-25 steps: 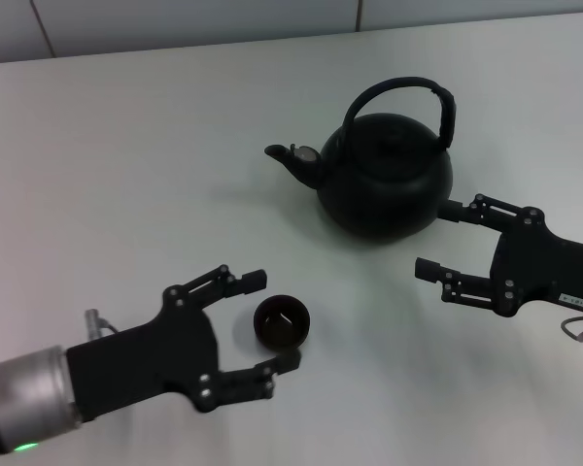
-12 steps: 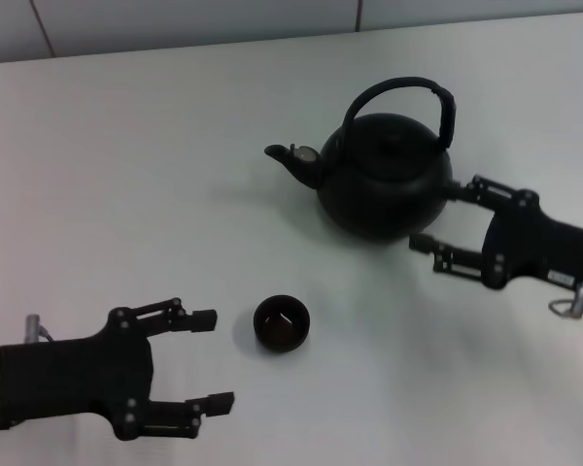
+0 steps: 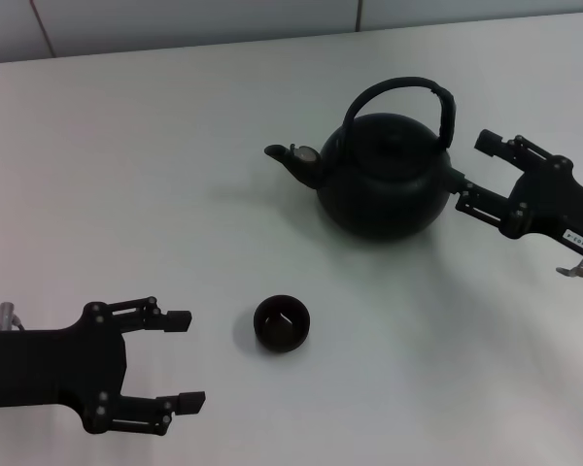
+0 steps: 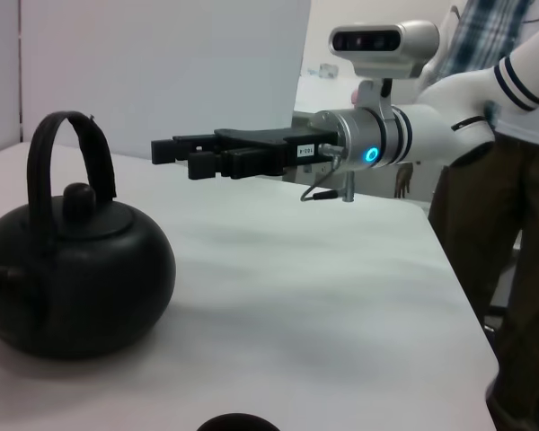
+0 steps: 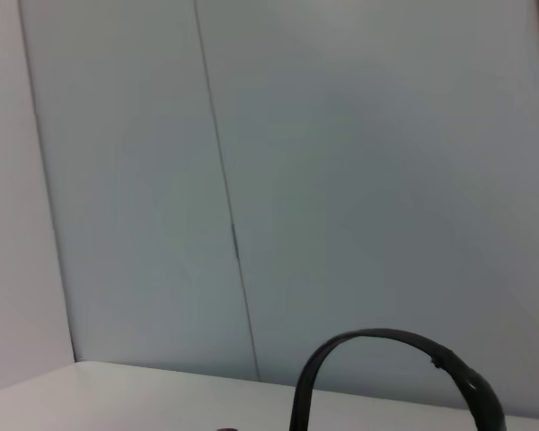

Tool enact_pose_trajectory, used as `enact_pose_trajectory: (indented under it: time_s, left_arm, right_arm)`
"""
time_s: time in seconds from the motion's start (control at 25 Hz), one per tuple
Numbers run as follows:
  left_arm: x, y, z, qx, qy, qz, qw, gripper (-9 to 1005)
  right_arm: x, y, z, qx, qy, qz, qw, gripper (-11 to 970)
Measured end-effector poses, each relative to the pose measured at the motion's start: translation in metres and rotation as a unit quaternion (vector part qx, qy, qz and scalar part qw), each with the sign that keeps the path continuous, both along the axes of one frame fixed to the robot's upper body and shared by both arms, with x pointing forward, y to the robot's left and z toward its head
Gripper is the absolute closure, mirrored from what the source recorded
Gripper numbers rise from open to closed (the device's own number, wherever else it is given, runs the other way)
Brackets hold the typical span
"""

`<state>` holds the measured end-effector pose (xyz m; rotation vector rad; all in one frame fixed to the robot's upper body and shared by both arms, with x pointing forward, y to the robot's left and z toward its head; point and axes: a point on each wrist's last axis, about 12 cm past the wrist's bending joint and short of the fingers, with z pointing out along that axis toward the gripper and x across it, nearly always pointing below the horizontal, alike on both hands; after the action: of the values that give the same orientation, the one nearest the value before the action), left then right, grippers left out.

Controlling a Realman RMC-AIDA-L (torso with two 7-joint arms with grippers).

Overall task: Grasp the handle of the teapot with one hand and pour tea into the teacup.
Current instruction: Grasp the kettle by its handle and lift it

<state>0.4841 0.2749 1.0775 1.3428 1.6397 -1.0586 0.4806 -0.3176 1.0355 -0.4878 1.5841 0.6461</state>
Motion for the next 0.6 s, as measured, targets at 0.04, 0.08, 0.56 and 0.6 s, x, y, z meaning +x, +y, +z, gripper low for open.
enact_pose_trajectory:
  time_s: [0.04,0.08,0.56,0.6]
  left_arm:
    - [0.0,0.0,0.0,0.001,0.0,-0.001,1.0,135]
    - [0.0,0.0,0.0,0.001,0.0,-0.001,1.0,135]
    - [-0.001,-0.002,0.002,-0.005,0.0,-0.007,1.0,197]
    - [-0.001,-0.002,0.002,-0.005,0.0,-0.007,1.0,206]
  right_arm:
    - [-0.001,0.001,-0.002,0.004,0.005,-0.003,1.0,189]
    - [-0.001,0.001,-0.002,0.004,0.005,-0.003,1.0,189]
    - [0.019,0.004,-0.006,0.0,0.02,-0.044,0.999,190]
    - [0.022,0.005,-0.006,-0.004,0.023,-0.047,0.999,190]
